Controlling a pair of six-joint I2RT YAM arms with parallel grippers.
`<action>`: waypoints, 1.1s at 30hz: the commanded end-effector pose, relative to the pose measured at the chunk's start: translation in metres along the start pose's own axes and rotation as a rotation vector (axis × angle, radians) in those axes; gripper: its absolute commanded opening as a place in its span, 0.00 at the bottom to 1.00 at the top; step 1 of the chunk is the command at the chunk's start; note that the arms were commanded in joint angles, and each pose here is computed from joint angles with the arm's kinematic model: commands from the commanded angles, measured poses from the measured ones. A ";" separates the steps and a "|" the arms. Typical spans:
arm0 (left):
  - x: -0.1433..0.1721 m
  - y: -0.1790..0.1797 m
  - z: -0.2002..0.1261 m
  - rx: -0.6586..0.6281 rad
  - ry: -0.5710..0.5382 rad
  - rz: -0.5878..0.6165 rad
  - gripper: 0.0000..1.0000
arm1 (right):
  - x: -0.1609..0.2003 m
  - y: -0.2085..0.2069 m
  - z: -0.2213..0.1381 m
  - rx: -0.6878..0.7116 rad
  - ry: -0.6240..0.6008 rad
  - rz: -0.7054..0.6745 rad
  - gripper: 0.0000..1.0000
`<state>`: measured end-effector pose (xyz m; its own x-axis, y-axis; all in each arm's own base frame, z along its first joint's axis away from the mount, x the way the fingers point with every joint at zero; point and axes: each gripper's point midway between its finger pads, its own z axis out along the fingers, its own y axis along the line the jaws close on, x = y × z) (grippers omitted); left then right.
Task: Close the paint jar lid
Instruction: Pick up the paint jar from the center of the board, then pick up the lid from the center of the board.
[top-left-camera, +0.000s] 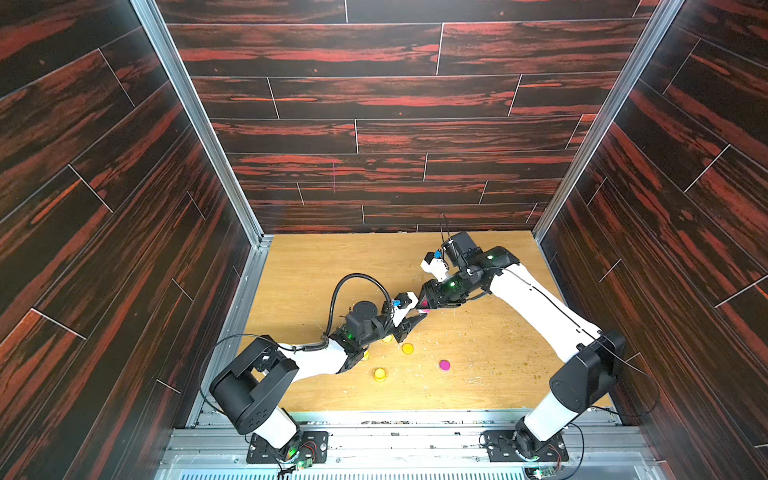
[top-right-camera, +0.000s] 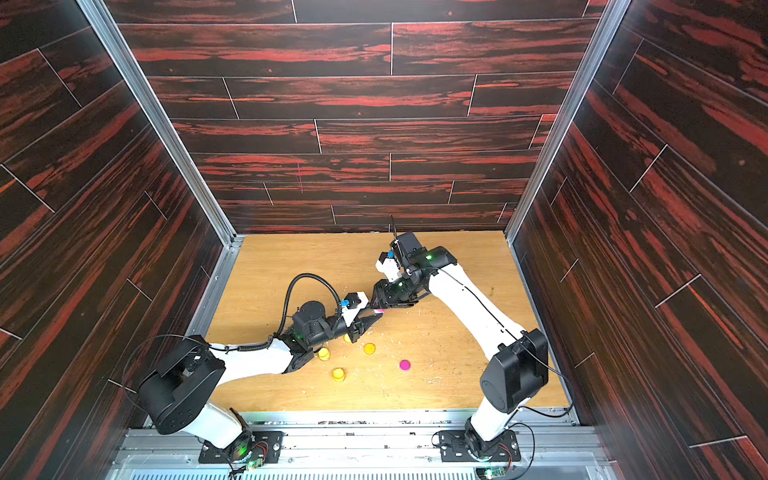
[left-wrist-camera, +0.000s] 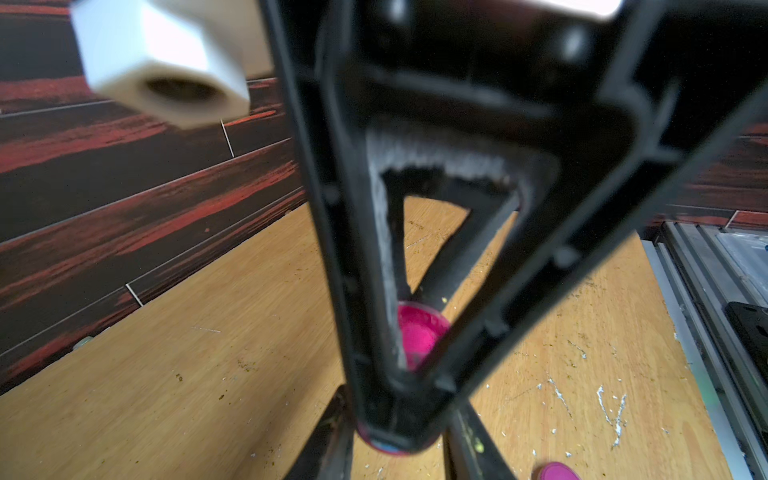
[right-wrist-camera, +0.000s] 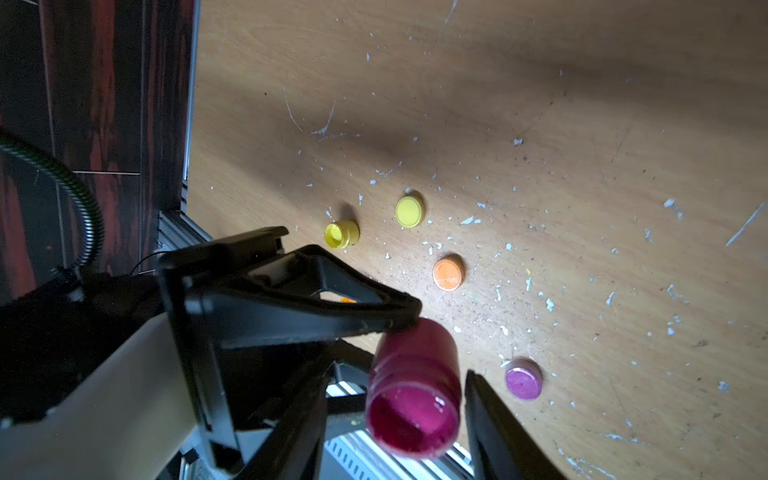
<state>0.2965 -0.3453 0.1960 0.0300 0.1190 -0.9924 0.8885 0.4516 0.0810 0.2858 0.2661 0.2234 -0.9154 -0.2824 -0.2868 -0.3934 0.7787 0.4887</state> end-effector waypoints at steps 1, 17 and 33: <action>-0.028 0.002 -0.003 -0.008 -0.055 -0.002 0.19 | -0.007 0.004 -0.029 0.011 -0.072 -0.021 0.60; -0.051 0.019 -0.023 -0.106 -0.141 -0.034 0.17 | 0.037 -0.052 -0.054 0.198 -0.100 0.124 0.64; -0.066 0.024 -0.047 -0.163 -0.211 -0.055 0.17 | 0.134 -0.094 0.070 0.388 0.199 0.179 0.63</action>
<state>0.2965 -0.3107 0.2470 0.0403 -0.0414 -0.9983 0.8220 0.5694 0.0096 0.1973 0.1983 0.0966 -0.9723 -0.2314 -0.0328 -0.2327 0.9459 0.2259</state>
